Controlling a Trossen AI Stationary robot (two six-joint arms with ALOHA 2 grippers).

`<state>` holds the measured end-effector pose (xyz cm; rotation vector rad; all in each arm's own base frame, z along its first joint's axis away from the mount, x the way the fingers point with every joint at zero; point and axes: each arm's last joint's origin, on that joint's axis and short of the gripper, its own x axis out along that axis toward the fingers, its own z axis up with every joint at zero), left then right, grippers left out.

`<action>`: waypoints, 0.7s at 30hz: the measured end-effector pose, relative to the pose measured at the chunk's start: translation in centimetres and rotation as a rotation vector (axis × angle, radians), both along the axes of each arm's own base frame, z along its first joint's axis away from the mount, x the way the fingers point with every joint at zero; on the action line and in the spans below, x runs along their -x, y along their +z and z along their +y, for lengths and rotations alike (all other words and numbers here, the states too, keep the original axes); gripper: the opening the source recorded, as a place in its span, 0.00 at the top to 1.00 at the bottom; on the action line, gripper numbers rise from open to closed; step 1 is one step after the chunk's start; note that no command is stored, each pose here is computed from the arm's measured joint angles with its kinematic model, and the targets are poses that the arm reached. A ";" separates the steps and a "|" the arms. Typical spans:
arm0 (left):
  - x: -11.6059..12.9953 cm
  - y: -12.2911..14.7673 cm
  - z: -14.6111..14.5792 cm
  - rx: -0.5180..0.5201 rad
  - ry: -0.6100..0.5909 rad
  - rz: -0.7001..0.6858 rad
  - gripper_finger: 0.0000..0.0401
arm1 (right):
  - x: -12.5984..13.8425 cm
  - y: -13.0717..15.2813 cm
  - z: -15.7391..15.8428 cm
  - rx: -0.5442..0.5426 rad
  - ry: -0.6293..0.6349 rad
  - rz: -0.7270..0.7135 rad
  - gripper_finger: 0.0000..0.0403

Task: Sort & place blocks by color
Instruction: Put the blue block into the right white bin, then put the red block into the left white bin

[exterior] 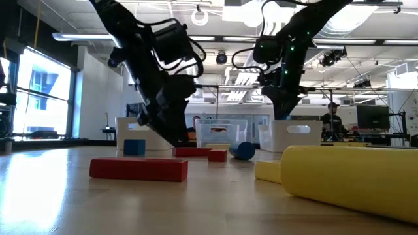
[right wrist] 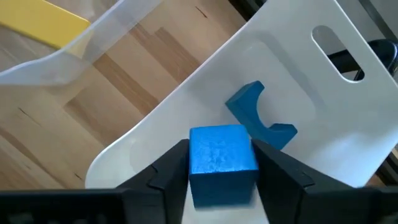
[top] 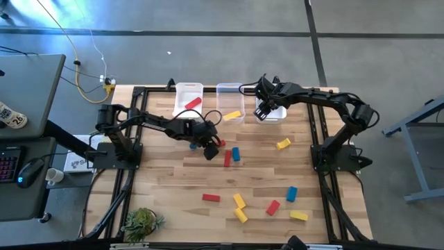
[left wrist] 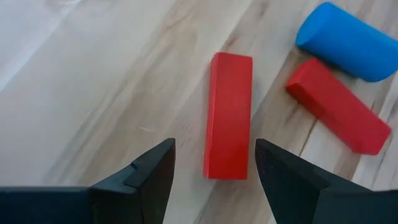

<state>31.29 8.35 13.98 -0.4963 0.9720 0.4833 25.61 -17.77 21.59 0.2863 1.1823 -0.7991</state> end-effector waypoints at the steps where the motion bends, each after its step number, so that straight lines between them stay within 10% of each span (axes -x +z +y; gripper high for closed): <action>1: -0.1 0.0 0.0 -0.006 -0.008 -0.006 0.48 | 0.0 0.0 0.0 0.002 0.007 0.001 0.58; 21: -0.8 -2.1 0.1 -0.031 -0.039 0.027 0.48 | -0.4 0.2 -0.2 0.026 -0.002 -0.042 0.42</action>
